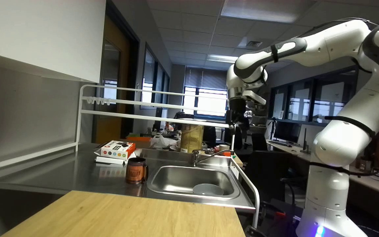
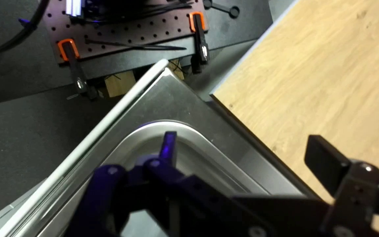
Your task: Move the cup into the sink
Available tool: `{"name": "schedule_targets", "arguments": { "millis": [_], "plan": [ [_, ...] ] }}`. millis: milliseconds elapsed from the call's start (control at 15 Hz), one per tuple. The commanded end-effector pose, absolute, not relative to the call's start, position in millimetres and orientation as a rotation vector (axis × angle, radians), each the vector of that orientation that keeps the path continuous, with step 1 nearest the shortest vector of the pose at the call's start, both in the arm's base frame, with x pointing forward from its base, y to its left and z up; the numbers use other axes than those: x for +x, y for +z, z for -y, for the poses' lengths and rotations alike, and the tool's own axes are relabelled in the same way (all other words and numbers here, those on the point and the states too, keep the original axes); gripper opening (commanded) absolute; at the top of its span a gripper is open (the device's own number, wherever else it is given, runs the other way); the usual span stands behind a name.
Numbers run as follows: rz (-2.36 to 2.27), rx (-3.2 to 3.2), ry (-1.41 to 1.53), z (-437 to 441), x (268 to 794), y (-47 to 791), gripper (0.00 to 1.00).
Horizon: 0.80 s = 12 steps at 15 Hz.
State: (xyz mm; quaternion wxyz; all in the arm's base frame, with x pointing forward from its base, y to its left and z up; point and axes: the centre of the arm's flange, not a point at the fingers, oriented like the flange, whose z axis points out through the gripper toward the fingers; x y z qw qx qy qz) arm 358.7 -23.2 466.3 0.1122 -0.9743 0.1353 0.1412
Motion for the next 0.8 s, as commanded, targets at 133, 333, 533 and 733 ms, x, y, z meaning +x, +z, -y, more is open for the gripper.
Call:
{"name": "schedule_targets", "arguments": {
  "millis": [133,333,533,733],
  "plan": [
    [-0.72,-2.812,0.574,-18,485,465,1.0],
    [-0.81,-2.806,0.643,-36,542,453,1.0],
    [-0.858,-2.772,0.702,-48,591,442,1.0],
    [-0.9,-2.725,0.745,-56,635,430,1.0]
  ]
}}
